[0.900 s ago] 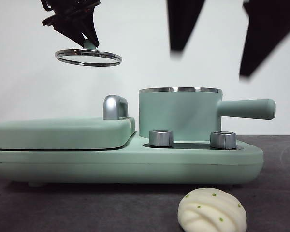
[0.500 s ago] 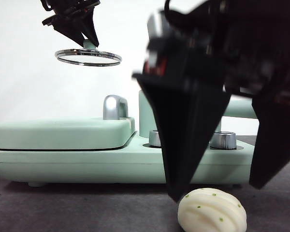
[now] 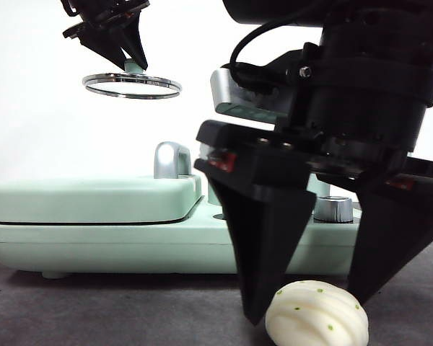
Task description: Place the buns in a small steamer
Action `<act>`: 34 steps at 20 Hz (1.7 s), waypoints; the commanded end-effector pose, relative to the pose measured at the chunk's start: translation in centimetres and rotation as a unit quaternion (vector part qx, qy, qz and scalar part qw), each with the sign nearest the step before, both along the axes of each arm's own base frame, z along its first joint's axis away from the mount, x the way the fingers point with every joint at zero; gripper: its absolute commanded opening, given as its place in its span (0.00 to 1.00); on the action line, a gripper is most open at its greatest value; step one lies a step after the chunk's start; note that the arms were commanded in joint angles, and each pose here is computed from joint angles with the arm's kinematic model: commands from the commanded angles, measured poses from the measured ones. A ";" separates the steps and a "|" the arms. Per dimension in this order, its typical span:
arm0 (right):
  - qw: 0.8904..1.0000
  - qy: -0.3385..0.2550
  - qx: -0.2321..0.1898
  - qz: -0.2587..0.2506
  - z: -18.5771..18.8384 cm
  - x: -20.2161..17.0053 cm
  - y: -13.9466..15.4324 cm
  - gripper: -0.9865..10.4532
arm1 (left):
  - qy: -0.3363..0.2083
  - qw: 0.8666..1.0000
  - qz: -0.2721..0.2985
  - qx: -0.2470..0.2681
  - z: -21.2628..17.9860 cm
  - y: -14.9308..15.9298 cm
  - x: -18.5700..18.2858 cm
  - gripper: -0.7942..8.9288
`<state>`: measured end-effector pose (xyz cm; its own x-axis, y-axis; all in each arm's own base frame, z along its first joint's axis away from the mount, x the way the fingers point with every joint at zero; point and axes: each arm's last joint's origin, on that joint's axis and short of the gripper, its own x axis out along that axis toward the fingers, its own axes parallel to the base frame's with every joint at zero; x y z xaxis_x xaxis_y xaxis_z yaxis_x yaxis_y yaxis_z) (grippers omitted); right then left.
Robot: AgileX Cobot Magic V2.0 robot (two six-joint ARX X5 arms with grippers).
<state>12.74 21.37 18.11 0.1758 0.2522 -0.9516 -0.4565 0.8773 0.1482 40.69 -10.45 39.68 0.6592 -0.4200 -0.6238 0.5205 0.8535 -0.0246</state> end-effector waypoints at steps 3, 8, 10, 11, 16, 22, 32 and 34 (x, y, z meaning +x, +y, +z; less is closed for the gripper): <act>1.000 -0.001 -0.005 -0.003 -0.3 0.4 0.2 0.39 | -0.034 0.999 -0.001 -0.012 1.7 -0.1 -0.3 0.11; 1.000 0.010 -0.018 -0.015 -1.0 1.0 0.1 0.32 | -0.033 0.999 0.000 -0.013 1.7 -0.1 -0.3 0.11; 1.000 0.009 -0.017 -0.015 -1.1 1.1 0.1 0.25 | -0.033 0.999 0.000 -0.013 1.7 -0.1 -0.3 0.11; 1.000 0.009 -0.014 -0.014 -1.0 1.1 0.2 0.23 | -0.033 0.999 0.000 -0.013 1.7 -0.1 -0.3 0.11; 1.000 0.014 0.001 -0.011 0.3 1.4 0.7 0.22 | -0.032 0.999 0.000 -0.013 1.7 -0.1 -0.3 0.11; 1.000 0.003 -0.005 0.004 8.8 3.6 1.2 0.22 | -0.033 0.999 0.000 -0.013 1.7 -0.1 -0.3 0.11; 0.996 -0.084 0.014 -0.026 19.1 13.4 -3.2 0.22 | -0.033 0.999 0.000 -0.013 1.7 -0.1 -0.3 0.11; 0.996 -0.082 0.011 -0.031 18.9 15.1 -3.3 0.22 | -0.033 0.999 0.000 -0.013 1.7 -0.1 -0.3 0.11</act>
